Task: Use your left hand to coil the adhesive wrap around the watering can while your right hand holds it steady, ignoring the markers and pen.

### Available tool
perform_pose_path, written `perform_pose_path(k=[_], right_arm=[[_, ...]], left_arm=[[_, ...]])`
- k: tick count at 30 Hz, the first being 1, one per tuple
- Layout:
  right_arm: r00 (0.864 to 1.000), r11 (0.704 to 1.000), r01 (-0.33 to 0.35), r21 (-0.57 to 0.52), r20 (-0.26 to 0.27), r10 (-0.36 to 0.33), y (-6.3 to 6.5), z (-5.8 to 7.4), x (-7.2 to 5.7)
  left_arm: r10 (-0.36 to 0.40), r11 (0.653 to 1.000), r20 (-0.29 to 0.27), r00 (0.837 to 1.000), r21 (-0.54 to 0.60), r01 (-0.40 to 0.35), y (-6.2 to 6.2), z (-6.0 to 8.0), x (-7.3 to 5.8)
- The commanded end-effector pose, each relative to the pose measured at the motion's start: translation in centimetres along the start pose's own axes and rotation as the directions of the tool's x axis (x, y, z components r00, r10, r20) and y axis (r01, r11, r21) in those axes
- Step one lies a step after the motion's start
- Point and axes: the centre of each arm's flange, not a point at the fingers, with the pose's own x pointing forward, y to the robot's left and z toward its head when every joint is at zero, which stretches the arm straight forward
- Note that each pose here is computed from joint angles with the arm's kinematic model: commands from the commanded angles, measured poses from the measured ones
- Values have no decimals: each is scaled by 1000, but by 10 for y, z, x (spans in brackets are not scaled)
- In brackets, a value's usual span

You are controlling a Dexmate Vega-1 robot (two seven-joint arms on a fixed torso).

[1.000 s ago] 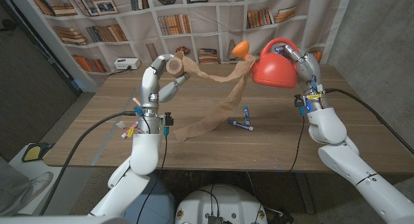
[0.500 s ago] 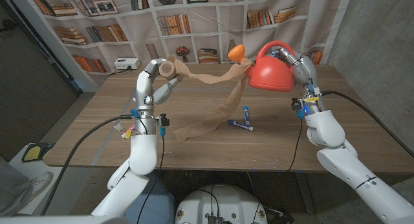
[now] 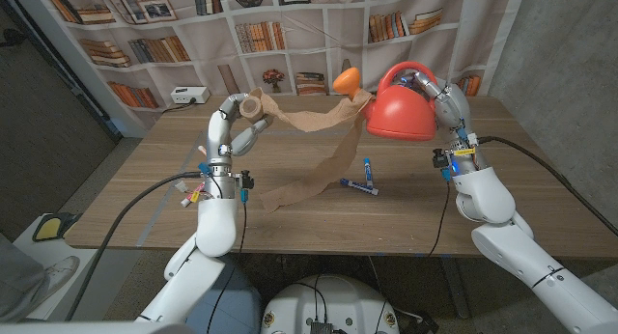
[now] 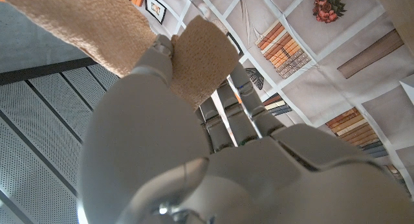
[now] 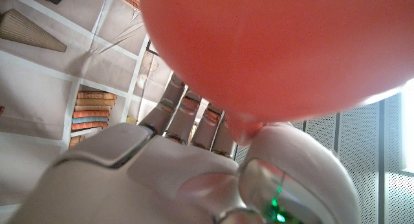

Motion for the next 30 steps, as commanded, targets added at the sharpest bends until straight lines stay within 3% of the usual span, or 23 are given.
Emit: perform_pose_path(k=[1, 8, 16, 30], right_arm=[[997, 997, -71, 35, -13, 71, 21, -2, -6], [995, 994, -101, 41, -14, 102, 31, 0, -9], [990, 989, -136, 60, -16, 137, 41, 1, -11], [979, 977, -200, 71, -35, 202, 61, -3, -14]], left_arm=[[-35, 999, -26, 999, 4, 35, -8, -14, 17], [-37, 998, 13, 999, 48, 37, -14, -14, 22], [-46, 999, -1, 999, 28, 46, -16, -19, 30], [-75, 997, 32, 997, 10, 74, -32, -16, 44]])
